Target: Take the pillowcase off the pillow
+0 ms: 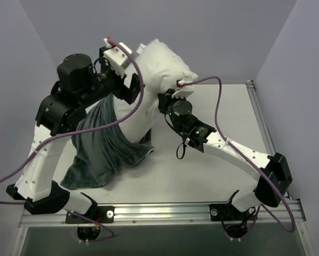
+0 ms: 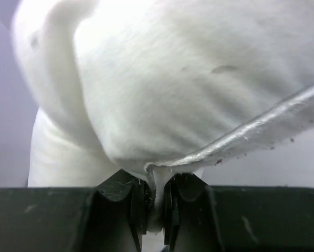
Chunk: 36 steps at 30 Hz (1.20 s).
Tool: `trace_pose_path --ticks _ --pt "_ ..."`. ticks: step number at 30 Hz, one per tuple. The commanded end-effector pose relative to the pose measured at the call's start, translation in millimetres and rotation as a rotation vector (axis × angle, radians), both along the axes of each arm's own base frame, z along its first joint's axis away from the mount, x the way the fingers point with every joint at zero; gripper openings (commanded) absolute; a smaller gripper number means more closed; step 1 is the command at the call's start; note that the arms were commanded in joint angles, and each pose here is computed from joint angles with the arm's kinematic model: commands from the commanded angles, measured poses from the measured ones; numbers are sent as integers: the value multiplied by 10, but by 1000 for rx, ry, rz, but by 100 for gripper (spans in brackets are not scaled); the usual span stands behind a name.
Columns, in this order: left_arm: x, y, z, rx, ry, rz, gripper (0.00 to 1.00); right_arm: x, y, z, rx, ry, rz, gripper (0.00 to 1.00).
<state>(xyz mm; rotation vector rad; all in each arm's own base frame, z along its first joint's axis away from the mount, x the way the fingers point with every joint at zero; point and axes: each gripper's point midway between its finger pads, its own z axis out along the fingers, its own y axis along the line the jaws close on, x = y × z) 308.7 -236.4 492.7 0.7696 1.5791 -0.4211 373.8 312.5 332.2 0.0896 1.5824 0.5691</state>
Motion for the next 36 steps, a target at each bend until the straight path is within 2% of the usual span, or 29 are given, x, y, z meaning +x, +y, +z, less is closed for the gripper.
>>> trace_pose_path --ticks 1,5,6,8,11,12,13,15,17,23,27,30,34,36 --pt "-158 515 328 -3 -96 126 94 -136 -293 454 96 -81 -13 0" --pt "-70 1234 -58 65 23 220 94 -284 -607 262 90 -56 -40 0" --pt "-6 1333 -440 97 128 229 94 -313 -621 231 83 -53 -33 0" --pt "70 1582 -850 131 222 256 94 -365 -630 87 51 -28 -10 0" --pt "307 2341 -1690 142 429 406 94 -417 -730 -30 29 -4 -28 0" --pt "330 2499 -1850 115 470 412 94 -435 -772 -125 20 8 -35 0" --pt "285 2855 -2087 126 521 461 94 -441 -811 -148 19 11 -42 0" --pt "138 2960 -2454 146 644 410 94 -443 -906 -178 24 16 -56 0" --pt "-47 2960 -2765 222 687 319 94 -422 -957 -244 4 35 -64 0" --pt "-563 2768 -3191 411 598 116 94 -304 -1054 -351 -23 67 -71 0" --pt "-511 2998 -3581 515 629 143 94 -280 -1045 -382 -42 76 -69 0" --pt "-547 3074 -3866 532 698 98 94 -219 -1182 -367 -52 78 -101 0" --pt "-562 3032 -4173 611 610 9 94 -128 -1283 -324 -55 83 -109 0" --pt "-395 3033 -4261 683 541 12 94 -108 -1276 -295 -59 82 -109 0"
